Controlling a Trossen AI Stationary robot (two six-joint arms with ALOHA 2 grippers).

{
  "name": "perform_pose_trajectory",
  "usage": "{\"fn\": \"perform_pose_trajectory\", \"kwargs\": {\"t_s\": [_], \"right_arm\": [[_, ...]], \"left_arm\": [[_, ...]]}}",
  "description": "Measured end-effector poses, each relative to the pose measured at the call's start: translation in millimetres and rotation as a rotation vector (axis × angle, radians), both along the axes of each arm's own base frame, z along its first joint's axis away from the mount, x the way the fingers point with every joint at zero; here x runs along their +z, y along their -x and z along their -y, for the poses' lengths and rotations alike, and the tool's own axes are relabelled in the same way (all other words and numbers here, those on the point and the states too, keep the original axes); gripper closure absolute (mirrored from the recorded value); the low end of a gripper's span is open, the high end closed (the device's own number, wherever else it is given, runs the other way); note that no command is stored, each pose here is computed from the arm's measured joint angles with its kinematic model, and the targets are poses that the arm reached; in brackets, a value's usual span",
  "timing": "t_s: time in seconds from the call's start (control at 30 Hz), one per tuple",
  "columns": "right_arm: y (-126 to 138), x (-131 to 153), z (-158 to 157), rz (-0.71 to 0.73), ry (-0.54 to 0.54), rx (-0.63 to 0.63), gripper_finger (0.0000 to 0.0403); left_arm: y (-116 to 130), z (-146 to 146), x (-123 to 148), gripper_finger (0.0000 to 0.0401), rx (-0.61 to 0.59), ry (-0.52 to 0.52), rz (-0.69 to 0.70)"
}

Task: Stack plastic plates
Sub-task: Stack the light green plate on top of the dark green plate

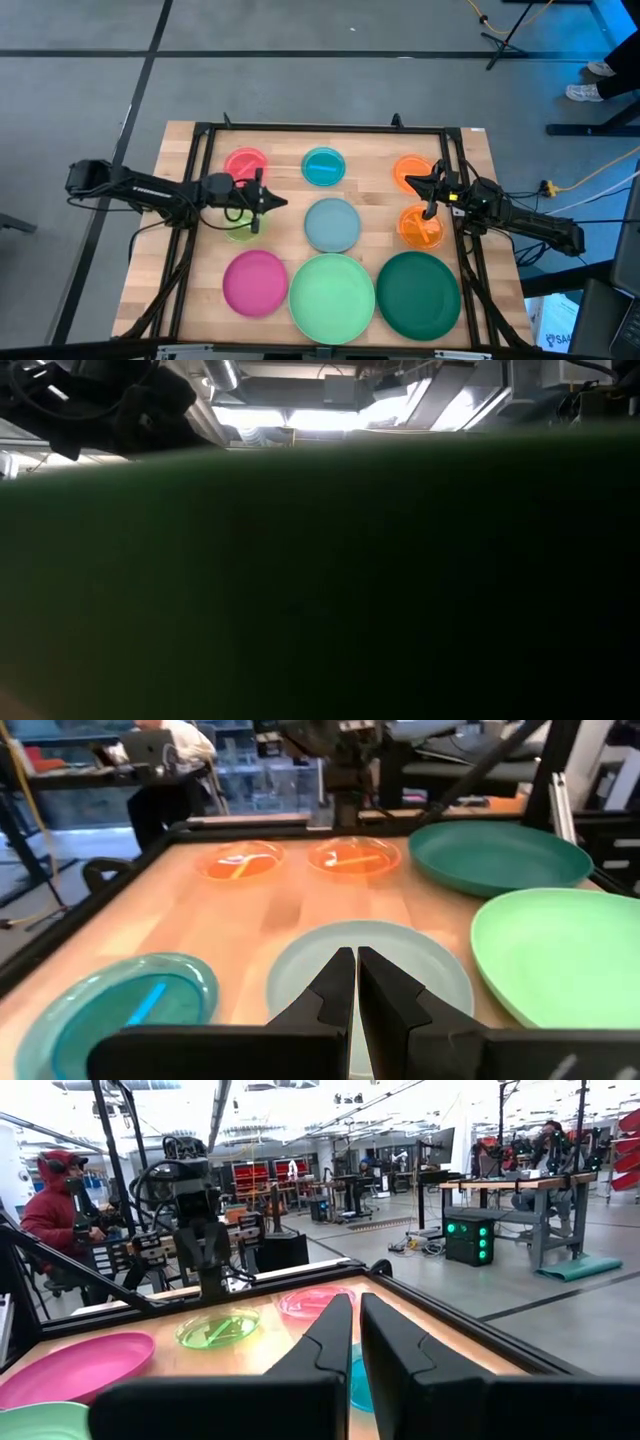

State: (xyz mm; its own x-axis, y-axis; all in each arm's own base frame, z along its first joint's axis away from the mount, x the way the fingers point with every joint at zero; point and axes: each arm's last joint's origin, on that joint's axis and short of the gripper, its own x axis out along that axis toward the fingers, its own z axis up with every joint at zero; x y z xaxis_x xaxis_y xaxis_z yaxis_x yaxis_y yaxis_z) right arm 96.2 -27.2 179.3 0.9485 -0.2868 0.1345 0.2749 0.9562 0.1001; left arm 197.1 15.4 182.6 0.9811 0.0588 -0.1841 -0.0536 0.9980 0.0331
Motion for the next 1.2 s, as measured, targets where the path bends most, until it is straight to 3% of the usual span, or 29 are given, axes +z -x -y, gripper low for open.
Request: {"fn": "perform_pose_trajectory", "kwargs": {"t_s": [0.43, 0.67, 0.83, 1.0, 1.2], "right_arm": [[0, -3, 0, -0.027, -0.011, 0.018, 0.0382], [-1, -7, -1, -0.061, -0.070, 0.032, 0.0381], [-1, -6, -3, -0.044, -0.081, 0.109, 0.0381], [-2, -6, -4, -0.041, -0.092, 0.159, 0.0375], [-5, -8, -6, -0.072, -0.108, 0.236, 0.0314]], "left_arm": [[-16, 14, -15, 0.0390, -0.077, 0.048, -0.020], [-17, 11, -14, 0.0384, 0.039, 0.040, 0.009], [-17, 12, -14, 0.0339, 0.056, 0.116, 0.015], [-22, 20, -6, 0.0279, 0.020, 0.122, 0.038], [-39, 28, 2, 0.0231, 0.037, 0.111, -0.002]]}}
